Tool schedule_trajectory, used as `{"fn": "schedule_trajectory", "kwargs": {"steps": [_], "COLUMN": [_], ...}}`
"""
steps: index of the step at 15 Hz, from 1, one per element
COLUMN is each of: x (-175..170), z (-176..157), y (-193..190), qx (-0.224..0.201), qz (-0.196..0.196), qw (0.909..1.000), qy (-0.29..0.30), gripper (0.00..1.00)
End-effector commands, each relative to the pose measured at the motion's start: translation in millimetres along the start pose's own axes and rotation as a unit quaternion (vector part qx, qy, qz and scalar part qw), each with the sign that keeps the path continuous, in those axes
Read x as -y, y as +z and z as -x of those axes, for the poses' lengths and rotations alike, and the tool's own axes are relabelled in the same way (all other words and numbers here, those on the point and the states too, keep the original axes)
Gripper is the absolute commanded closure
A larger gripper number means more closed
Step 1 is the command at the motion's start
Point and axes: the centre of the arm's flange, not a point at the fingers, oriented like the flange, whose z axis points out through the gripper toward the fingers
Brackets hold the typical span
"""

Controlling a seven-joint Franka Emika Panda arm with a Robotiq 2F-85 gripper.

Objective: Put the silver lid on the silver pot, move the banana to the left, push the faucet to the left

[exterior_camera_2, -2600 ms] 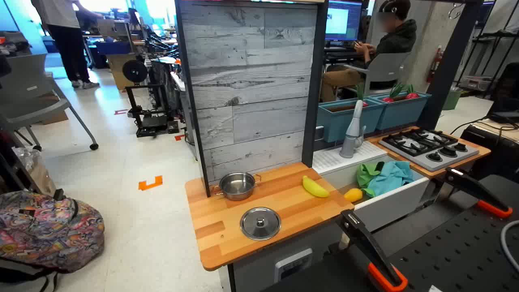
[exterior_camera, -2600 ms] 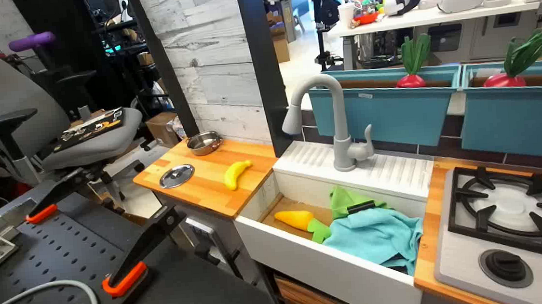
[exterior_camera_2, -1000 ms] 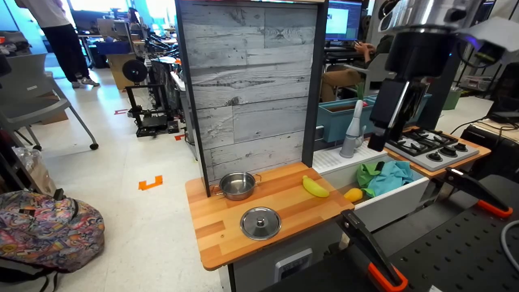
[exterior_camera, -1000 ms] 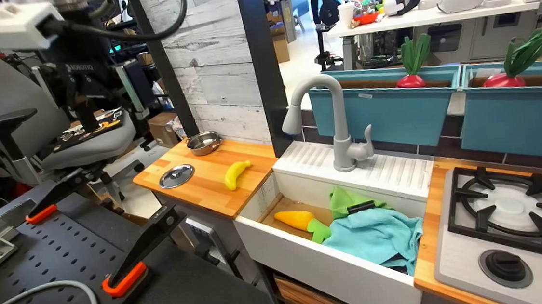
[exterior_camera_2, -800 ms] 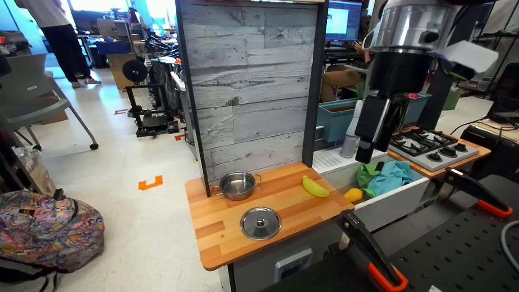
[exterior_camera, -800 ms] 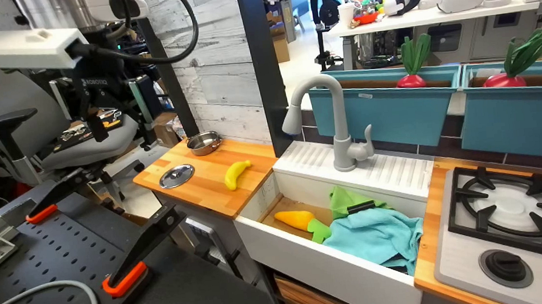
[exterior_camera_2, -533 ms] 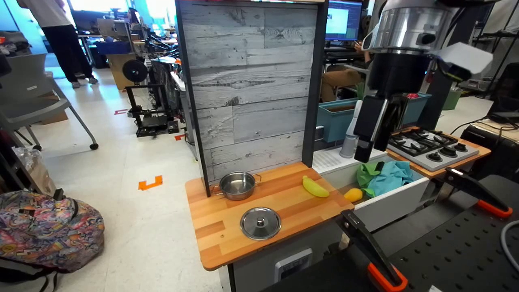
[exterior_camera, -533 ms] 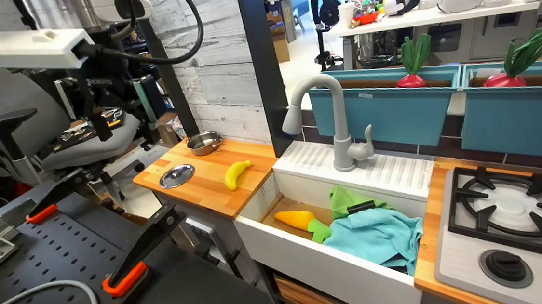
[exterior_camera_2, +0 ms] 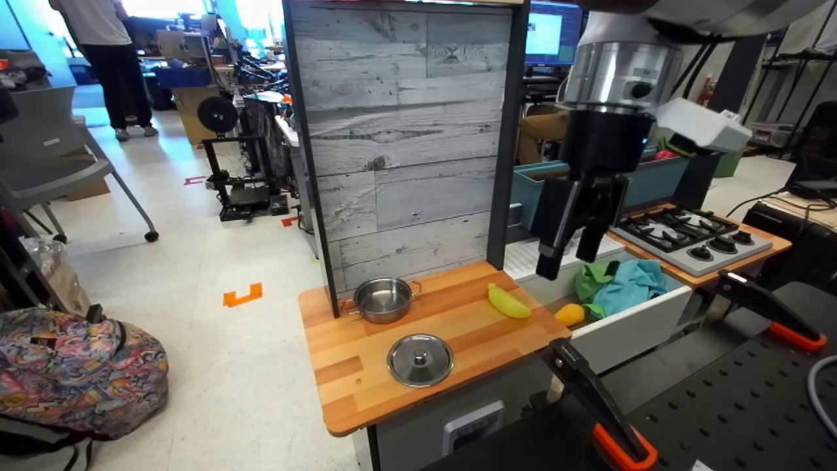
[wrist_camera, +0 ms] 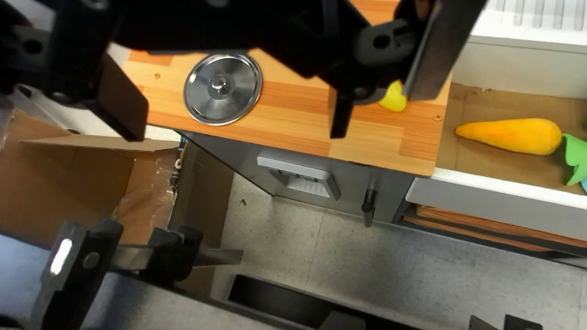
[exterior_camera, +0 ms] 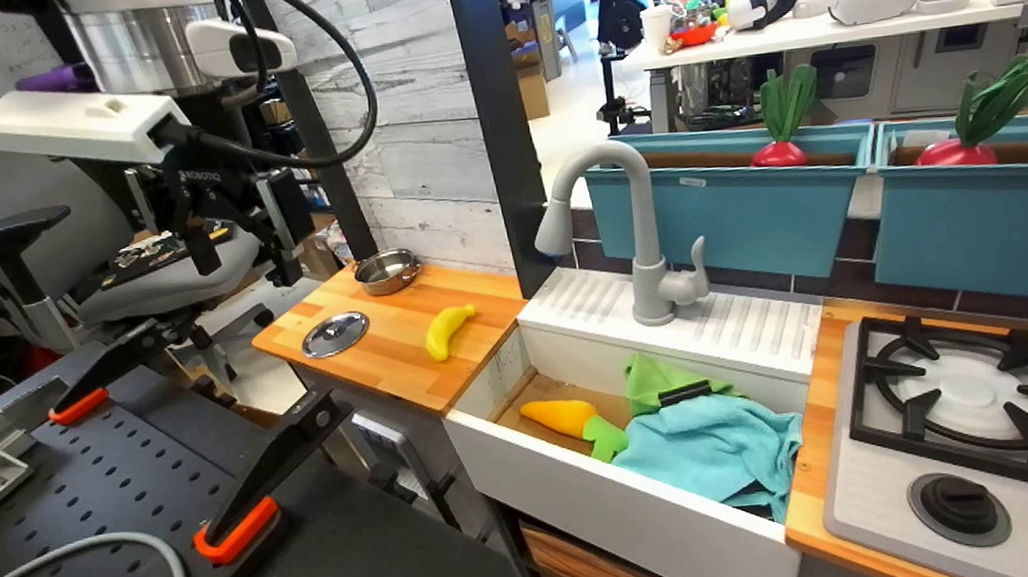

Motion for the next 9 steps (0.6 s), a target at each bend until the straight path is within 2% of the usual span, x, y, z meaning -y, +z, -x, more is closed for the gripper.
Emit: {"fn": "schedule_trajectory", "kwargs": {"steps": [1,5,9], "x": [8,30,47], "z": [-41,-74,-96], "y": [31,68,109], "qx": [-0.027,-0.049,-0.041], "qz": [0.004,0.009,0.010], "qw": [0.9994,0.9985,0.9990], "qy": [0.022,0.023,0.015], "gripper": [0.00,0.00,0.00]}}
